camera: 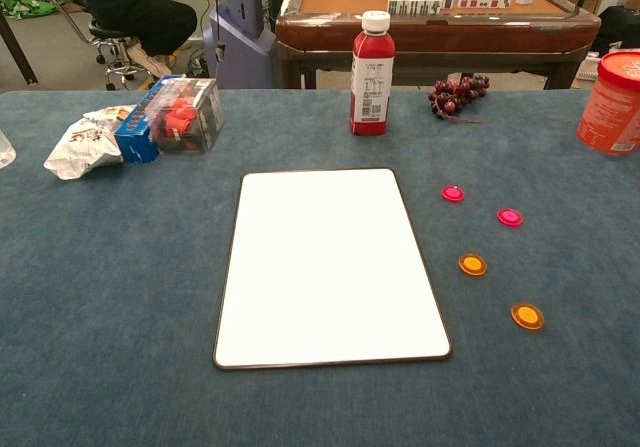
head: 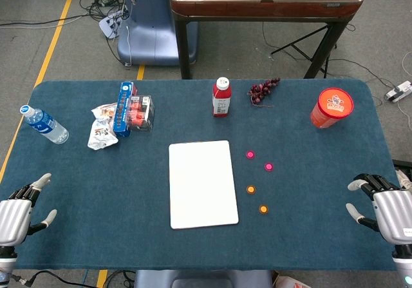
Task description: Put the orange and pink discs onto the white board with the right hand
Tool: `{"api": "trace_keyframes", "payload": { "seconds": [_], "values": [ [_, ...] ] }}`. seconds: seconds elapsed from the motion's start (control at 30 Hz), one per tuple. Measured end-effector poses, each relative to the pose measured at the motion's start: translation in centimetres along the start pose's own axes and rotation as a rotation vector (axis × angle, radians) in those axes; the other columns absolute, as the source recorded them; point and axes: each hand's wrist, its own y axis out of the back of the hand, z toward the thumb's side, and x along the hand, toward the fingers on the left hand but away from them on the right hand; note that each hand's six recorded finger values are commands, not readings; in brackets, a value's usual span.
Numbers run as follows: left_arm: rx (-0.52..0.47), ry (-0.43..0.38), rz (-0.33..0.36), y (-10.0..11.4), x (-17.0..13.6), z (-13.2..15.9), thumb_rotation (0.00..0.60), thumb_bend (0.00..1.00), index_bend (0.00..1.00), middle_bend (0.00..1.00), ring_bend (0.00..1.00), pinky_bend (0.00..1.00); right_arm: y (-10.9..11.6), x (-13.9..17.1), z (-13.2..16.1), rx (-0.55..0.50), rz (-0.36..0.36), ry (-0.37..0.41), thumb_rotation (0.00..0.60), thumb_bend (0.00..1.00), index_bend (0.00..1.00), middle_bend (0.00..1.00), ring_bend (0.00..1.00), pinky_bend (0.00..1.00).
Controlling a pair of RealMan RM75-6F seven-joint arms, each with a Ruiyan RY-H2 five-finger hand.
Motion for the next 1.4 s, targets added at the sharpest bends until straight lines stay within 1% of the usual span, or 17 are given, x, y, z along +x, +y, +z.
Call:
{"api": "trace_keyframes", "payload": {
  "seconds": [0.2,0.3,0.4,0.43,0.5,0.53,0.57,0.6,0.63,0.83,1.03,1.27,1.4],
  "values": [
    [0.007,0.013,-0.006,-0.3,-0.5,-0.3,0.600,0.29,0.13,0.25,0.26,0.33,-0.9,-0.9,0.7,-0.007,0.025,0.024,0.600,0.21,0.43,0.38,0.34,0.54],
    [0.006,0.024,-0.009,-0.4,-0.8,-0.7,0.600,0.29,0.13,0.25,0.26,0.33,-1.6,-1.7,1.7,-0.011,0.038,0.049,0.600,0.21,0.43,0.43,0.38,0.55],
    [-0.002,0.037,-0.008,-0.6,-1.1,-1.2,0.600,0.29,0.14,0.25,0.26,0.34,-2.3,-2.4,2.7,-0.010,0.055,0.073,0.600,0.21,0.43,0.58,0.53,0.64],
    [-0.002,0.040,-0.008,-0.6,-1.2,-1.3,0.600,0.29,0.14,0.24,0.26,0.35,-2.7,-2.7,3.1,-0.006,0.065,0.083,0.600,0.21,0.43,0.68,0.64,0.71],
    [0.001,0.044,-0.006,-0.7,-1.5,-1.6,0.600,0.29,0.14,0.24,0.26,0.38,-3.3,-3.1,3.9,0.002,0.084,0.098,0.600,0.19,0.43,0.78,0.75,0.80],
    [0.000,0.046,-0.006,-0.8,-1.6,-1.7,0.600,0.29,0.14,0.24,0.26,0.40,-3.7,-3.5,4.4,0.009,0.099,0.107,0.600,0.18,0.43,0.87,0.85,0.88],
    [-0.002,0.047,-0.006,-0.9,-1.7,-1.8,0.600,0.29,0.14,0.24,0.26,0.41,-4.1,-3.7,4.8,0.013,0.110,0.113,0.600,0.16,0.43,0.93,0.91,0.93],
    [-0.004,0.048,-0.007,-1.0,-1.8,-1.9,0.600,0.29,0.14,0.24,0.26,0.42,-4.5,-4.0,5.3,0.017,0.122,0.120,0.600,0.15,0.43,0.98,0.97,0.98],
    [-0.004,0.049,-0.008,-1.0,-1.8,-2.0,0.600,0.29,0.14,0.24,0.26,0.43,-5.0,-4.4,6.0,0.019,0.136,0.130,0.600,0.14,0.43,1.00,0.99,0.99],
    [-0.007,0.053,-0.012,-1.2,-2.1,-2.4,0.600,0.29,0.14,0.24,0.26,0.46,-7.4,-5.8,9.3,0.025,0.188,0.174,0.600,0.12,0.43,1.00,1.00,1.00],
    [-0.014,0.056,-0.014,-1.5,-2.4,-2.5,0.600,0.29,0.14,0.24,0.26,0.47,-9.8,-6.7,11.8,0.032,0.248,0.200,0.600,0.12,0.43,1.00,1.00,1.00],
    [-0.013,0.056,-0.021,-1.8,-2.4,-2.7,0.600,0.29,0.14,0.24,0.26,0.48,-12.5,-7.0,13.0,0.058,0.324,0.204,0.600,0.12,0.43,1.00,1.00,1.00],
    [-0.035,0.073,-0.027,-2.1,-2.3,-3.1,0.600,0.29,0.14,0.24,0.26,0.48,-13.6,-7.0,13.3,0.084,0.361,0.203,0.600,0.12,0.43,1.00,1.00,1.00]
  ]
}}
